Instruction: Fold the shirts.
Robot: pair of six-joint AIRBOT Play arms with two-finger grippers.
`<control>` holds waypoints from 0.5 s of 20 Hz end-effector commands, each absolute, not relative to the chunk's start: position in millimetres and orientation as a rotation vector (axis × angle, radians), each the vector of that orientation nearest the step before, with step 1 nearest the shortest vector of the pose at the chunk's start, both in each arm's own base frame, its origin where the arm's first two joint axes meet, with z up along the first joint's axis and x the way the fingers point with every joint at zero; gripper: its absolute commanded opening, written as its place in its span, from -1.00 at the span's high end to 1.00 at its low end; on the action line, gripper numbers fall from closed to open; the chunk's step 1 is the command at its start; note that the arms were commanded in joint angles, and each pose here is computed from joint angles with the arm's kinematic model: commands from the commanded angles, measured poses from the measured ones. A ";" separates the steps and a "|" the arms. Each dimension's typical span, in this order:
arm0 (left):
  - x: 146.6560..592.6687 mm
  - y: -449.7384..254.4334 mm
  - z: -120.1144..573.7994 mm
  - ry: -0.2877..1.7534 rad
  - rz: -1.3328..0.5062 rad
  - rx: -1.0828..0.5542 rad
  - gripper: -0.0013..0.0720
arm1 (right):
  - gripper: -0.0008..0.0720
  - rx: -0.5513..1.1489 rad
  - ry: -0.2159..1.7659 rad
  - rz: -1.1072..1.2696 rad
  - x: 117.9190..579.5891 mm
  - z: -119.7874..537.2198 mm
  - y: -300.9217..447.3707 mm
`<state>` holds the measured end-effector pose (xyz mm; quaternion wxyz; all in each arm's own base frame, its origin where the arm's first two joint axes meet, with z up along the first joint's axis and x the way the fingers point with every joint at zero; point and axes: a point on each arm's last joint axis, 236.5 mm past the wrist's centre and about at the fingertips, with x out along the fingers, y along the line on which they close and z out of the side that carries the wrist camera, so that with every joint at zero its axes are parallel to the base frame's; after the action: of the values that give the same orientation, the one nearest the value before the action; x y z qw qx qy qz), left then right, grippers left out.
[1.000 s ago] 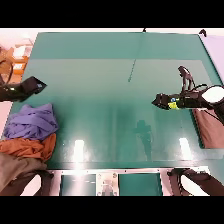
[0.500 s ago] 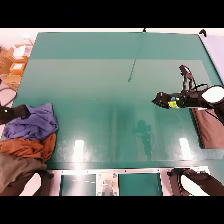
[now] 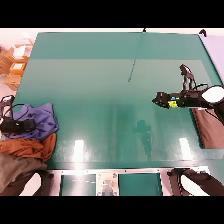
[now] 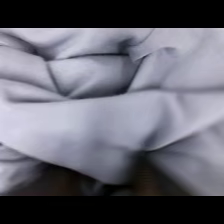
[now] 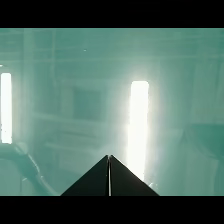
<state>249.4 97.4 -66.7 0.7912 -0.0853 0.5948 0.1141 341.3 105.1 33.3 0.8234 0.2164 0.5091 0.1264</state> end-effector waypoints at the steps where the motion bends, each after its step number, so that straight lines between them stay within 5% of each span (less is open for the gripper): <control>1: 259.1 103.4 -69.8 1.221 0.260 -0.166 0.91 | 0.92 0.460 1.083 0.269 341.0 33.3 105.4; 5: 302.1 93.6 -14.4 1.094 0.200 -0.223 0.91 | 0.92 0.459 1.075 0.272 343.1 37.7 105.4; 10: 371.3 -39.1 160.1 0.796 -0.245 -0.210 0.91 | 0.92 0.451 1.044 0.295 351.1 85.8 95.7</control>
<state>351.7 42.7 70.9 0.8867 -0.0927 0.4530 0.0067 351.1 101.2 63.8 0.8326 0.2143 0.4929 0.1339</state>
